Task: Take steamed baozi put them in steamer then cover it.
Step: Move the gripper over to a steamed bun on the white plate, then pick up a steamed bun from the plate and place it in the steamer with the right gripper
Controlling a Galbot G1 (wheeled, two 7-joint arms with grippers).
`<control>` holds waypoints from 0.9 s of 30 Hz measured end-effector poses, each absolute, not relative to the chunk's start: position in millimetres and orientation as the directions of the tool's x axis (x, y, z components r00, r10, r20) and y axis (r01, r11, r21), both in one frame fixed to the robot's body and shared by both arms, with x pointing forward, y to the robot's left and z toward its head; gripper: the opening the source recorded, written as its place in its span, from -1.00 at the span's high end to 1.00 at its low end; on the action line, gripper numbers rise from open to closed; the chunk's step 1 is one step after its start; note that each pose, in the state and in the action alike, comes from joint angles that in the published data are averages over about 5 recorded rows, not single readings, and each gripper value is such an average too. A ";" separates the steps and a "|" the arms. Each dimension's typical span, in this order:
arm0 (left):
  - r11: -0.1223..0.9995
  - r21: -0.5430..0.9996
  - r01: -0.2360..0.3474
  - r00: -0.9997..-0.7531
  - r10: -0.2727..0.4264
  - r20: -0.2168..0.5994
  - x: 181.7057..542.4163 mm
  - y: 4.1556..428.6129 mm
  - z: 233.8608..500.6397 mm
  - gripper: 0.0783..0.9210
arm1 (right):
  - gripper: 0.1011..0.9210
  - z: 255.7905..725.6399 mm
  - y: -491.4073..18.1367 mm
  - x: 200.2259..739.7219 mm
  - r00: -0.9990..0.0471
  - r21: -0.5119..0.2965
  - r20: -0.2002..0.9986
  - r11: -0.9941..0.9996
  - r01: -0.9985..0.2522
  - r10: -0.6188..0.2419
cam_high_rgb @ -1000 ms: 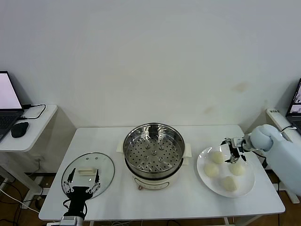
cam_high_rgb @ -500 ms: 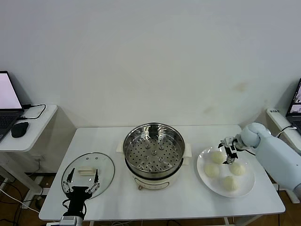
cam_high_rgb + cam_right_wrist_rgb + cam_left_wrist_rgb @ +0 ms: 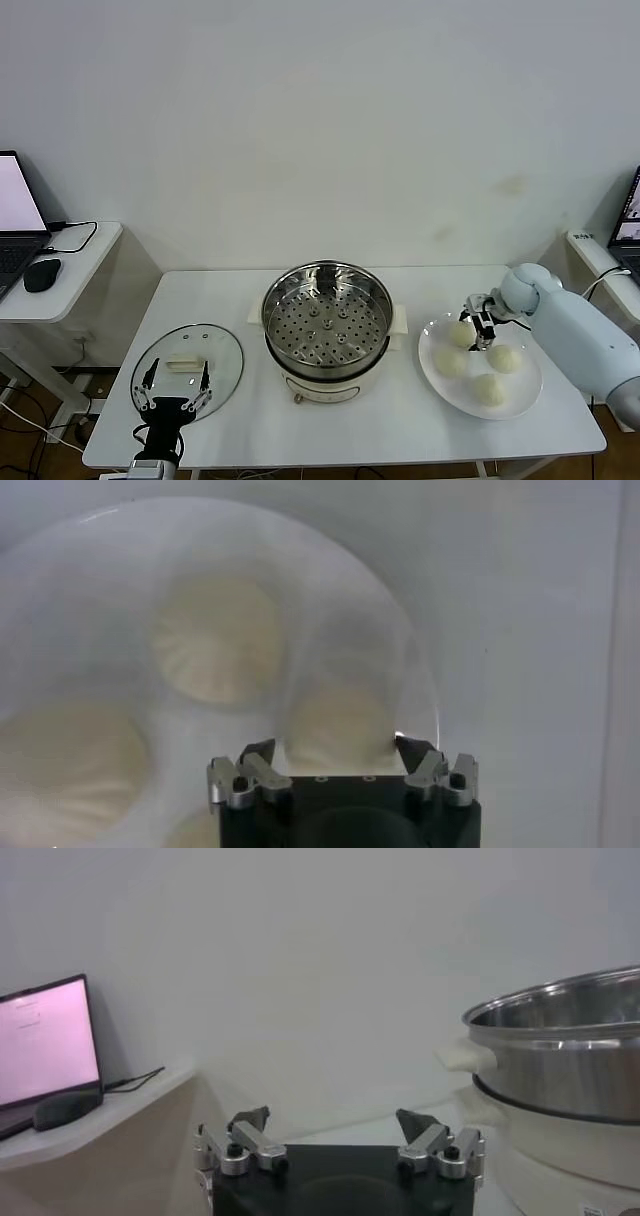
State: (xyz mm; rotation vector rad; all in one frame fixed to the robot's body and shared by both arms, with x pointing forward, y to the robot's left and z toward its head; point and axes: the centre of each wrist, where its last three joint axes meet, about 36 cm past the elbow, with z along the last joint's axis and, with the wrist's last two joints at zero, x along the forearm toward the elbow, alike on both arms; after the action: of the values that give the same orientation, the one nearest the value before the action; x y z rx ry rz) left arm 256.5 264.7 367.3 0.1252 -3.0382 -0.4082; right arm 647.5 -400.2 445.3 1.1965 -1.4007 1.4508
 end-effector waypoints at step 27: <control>0.961 0.270 -0.054 -0.996 -0.071 0.056 256.4 264.4 371.6 -0.77 | -0.14 582.0 -394.7 646.7 -0.382 -0.408 0.908 -0.163 -0.898 -0.172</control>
State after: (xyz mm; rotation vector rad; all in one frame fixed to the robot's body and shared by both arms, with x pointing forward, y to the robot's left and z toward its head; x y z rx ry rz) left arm 256.4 264.4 371.6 0.0972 -3.0462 -0.4171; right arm 646.7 -394.7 582.0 1.2400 -1.5185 1.5989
